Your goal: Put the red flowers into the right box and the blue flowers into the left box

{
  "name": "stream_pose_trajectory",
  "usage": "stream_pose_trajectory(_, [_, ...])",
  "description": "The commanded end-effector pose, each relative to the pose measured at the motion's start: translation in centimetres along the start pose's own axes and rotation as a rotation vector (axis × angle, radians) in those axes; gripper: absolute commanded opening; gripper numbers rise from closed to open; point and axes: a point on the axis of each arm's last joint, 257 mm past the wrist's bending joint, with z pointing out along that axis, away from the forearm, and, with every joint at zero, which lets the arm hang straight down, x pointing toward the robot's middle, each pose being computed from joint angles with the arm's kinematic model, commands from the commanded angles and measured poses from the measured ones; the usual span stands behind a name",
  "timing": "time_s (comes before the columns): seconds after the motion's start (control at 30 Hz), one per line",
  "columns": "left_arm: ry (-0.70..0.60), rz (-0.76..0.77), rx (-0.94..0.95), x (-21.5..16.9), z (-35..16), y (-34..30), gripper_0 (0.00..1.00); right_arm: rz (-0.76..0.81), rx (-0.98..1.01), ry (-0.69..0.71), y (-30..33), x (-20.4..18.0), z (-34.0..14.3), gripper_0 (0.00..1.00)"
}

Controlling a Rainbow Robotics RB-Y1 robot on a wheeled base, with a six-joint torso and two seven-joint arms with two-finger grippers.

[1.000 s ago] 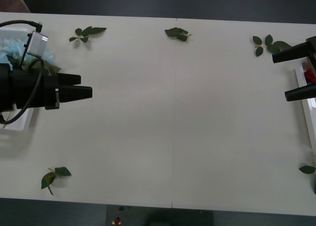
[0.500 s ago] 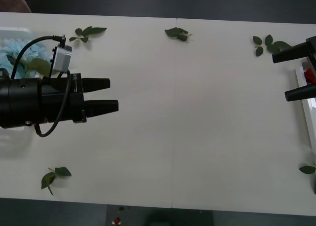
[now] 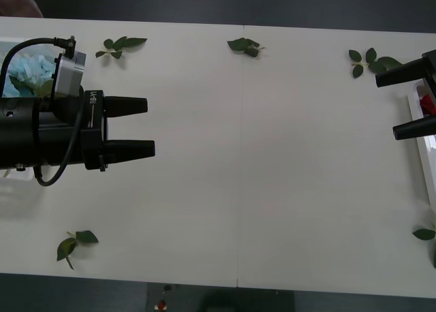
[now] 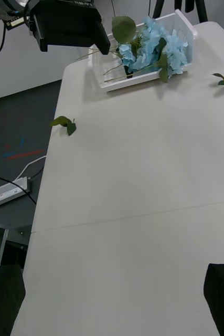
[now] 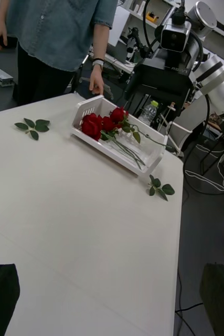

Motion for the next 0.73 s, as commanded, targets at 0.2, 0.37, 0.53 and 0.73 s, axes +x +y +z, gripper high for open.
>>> stream_pose_trajectory(0.2, [-0.026,0.105,0.044,-1.62,1.3,-1.64,1.0,-0.041,0.023,0.046,-0.11,-0.33,-1.31,1.0])
stream_pose_trajectory(0.37, [-0.023,0.102,0.055,-1.5,1.64,-1.9,1.0,-0.041,0.023,0.046,-0.11,-0.33,-1.31,1.0])
stream_pose_trajectory(0.53, [-0.023,0.102,0.055,-1.5,1.64,-1.9,1.0,-0.041,0.023,0.046,-0.11,-0.33,-1.31,1.0])
stream_pose_trajectory(0.73, [-0.023,0.102,0.055,-1.5,1.64,-1.9,1.0,-0.041,0.023,0.046,-0.11,-0.33,-1.31,1.0])
